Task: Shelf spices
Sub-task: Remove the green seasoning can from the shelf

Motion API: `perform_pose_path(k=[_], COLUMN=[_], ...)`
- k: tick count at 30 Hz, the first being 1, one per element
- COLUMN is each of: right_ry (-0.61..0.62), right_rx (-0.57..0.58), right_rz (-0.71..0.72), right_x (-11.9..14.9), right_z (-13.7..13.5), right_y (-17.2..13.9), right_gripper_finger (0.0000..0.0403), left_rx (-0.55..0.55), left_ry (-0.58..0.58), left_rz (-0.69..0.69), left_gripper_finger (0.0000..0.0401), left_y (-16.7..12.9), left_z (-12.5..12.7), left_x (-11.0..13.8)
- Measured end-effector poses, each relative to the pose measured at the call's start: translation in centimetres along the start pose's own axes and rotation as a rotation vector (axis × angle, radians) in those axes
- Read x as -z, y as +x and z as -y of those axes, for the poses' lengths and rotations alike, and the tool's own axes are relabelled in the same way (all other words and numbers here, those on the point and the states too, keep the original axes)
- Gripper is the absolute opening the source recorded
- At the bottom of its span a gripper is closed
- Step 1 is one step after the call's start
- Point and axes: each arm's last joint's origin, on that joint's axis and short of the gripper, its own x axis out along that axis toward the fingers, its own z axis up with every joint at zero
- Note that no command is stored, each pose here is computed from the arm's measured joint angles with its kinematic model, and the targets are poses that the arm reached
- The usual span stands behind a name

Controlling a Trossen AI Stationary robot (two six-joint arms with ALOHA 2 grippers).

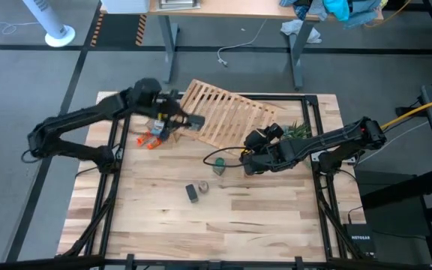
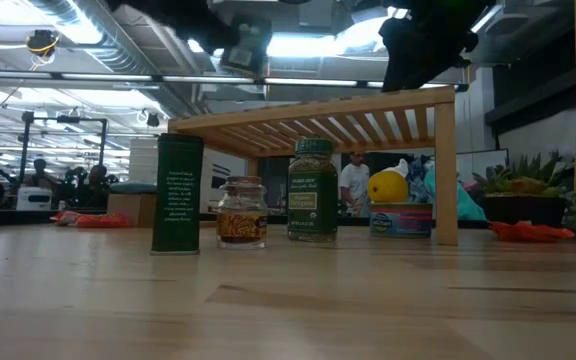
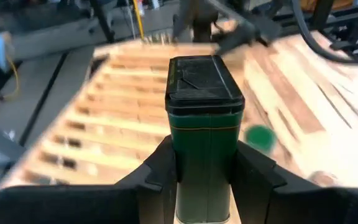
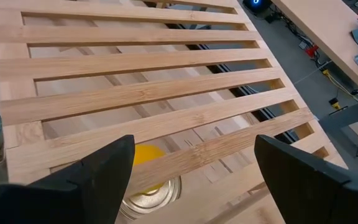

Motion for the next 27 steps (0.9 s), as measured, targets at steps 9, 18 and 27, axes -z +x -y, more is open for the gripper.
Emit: perform_pose_path(k=[9,18,27], right_ry=[-0.003,0.002,0.017], right_rx=[-0.024,-0.033,-0.094], right_rz=[-0.023,-0.027,-0.063], right_x=[0.1,0.1,0.1], right_z=[-0.1,-0.1,-0.4], right_y=[0.0,0.0,0.0], right_gripper_finger=[0.0337,0.0337,0.0337], left_rx=[-0.197,-0.264,-0.438], left_ry=[-0.135,-0.332,-0.476], left_rz=[-0.062,0.055,0.015], left_gripper_finger=[0.0101,0.0101,0.0101], left_y=[0.0,0.4,1.1], left_z=[7.3,11.6,13.7], left_x=[5.9,11.6,15.9])
